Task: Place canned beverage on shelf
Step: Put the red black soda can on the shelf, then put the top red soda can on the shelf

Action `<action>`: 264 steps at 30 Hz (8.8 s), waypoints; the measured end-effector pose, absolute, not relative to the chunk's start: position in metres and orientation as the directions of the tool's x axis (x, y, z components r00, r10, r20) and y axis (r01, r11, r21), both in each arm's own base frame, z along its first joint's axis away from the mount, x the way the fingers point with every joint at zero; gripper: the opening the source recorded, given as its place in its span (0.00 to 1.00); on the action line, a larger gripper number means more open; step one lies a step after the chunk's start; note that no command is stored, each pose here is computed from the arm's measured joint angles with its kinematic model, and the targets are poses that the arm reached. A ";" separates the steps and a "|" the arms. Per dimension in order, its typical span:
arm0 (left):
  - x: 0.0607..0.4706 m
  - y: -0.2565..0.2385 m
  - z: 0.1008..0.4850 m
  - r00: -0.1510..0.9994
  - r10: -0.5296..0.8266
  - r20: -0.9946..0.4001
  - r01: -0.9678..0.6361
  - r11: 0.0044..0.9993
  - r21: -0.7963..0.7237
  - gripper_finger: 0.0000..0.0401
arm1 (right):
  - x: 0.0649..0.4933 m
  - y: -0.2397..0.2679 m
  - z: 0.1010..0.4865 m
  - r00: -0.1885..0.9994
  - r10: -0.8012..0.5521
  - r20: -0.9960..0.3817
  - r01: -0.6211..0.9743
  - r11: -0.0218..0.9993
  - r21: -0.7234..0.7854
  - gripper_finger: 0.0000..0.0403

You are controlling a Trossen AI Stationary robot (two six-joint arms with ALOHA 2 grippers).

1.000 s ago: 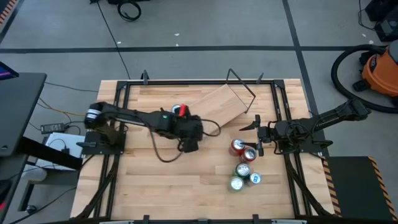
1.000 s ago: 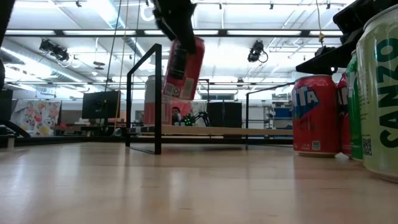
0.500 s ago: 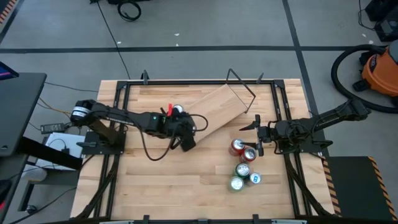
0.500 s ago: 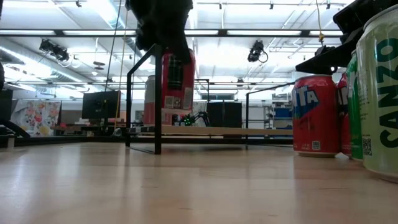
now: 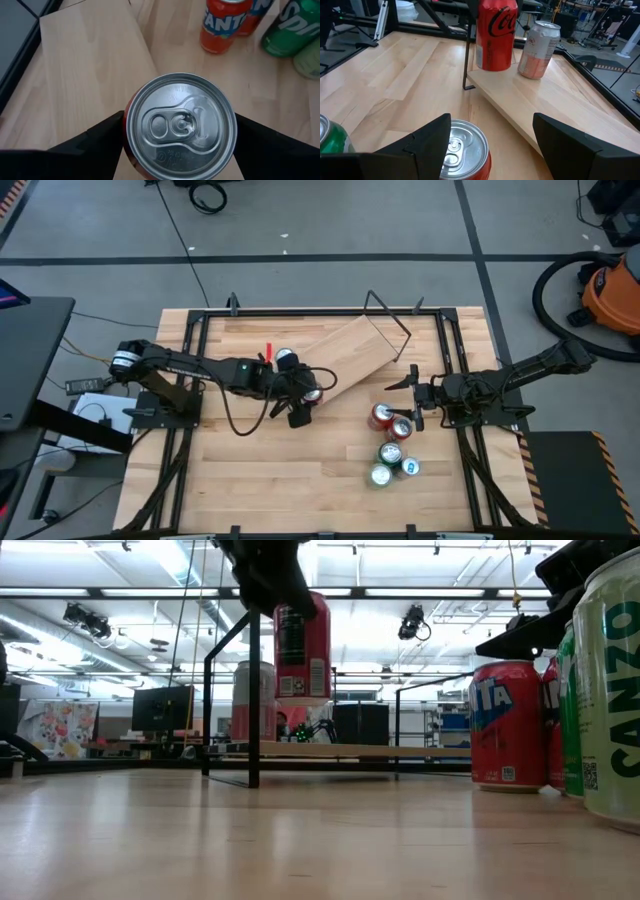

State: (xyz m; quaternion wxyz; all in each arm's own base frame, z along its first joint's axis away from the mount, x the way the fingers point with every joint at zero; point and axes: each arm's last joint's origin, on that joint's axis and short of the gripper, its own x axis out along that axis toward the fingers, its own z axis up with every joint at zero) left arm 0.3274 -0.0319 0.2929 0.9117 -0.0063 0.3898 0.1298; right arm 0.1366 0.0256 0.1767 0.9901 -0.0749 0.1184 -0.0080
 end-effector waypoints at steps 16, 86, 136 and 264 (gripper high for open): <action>0.331 -0.030 0.287 0.619 0.415 -0.667 -0.638 0.761 -0.119 0.79 | 0.137 0.026 0.177 0.972 -0.033 -0.231 -0.002 0.989 -0.149 0.73; 0.331 -0.023 0.261 0.486 0.327 -0.811 -0.515 0.857 0.037 0.79 | 0.140 0.026 0.177 0.975 -0.030 -0.221 -0.008 0.985 -0.171 0.73; 0.330 -0.022 0.260 0.464 0.389 -0.796 -0.501 0.856 0.127 0.89 | 0.140 0.026 0.177 0.975 -0.027 -0.221 -0.010 0.986 -0.167 0.73; 0.422 -0.072 0.250 0.749 0.267 -0.607 -0.172 0.962 0.210 0.88 | 0.206 0.047 0.221 0.710 -0.079 -0.700 0.049 0.997 -0.064 0.73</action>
